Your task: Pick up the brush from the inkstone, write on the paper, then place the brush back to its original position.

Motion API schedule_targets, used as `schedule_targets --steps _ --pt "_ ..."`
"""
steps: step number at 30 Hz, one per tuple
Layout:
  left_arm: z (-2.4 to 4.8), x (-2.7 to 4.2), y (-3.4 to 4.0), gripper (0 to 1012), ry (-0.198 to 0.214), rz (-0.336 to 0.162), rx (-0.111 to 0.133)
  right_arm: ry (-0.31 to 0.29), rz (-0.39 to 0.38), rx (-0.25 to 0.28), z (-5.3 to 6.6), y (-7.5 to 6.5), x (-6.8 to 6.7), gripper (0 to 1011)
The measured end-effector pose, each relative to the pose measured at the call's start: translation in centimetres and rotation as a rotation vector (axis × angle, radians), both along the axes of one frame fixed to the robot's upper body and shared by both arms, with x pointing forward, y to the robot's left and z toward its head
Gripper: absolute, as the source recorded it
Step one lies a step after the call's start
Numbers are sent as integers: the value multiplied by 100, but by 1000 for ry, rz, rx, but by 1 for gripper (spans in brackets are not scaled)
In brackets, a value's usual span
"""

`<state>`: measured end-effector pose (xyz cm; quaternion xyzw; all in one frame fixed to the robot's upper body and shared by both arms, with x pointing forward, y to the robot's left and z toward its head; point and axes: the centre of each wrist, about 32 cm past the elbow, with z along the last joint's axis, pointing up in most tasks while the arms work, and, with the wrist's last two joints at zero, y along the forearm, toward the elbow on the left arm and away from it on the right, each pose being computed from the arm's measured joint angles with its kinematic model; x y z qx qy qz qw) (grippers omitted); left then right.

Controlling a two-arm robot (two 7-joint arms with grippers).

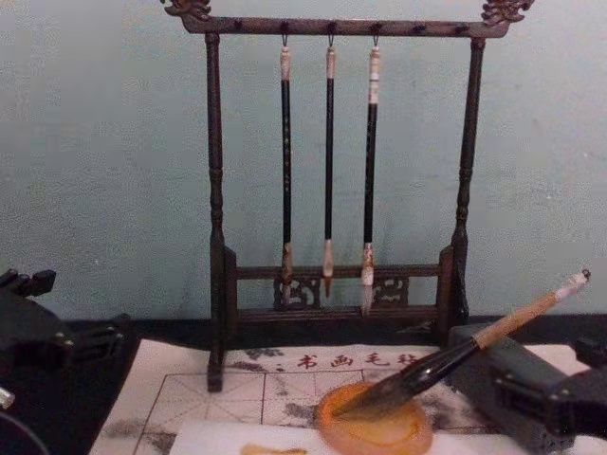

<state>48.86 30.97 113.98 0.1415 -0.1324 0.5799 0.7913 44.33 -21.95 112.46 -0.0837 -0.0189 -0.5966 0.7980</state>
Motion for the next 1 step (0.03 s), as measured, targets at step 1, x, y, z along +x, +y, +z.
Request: schedule_targets --steps 1 --pt "0 0 0 1001 0 0 0 0 0 0 0 0 0 1002"
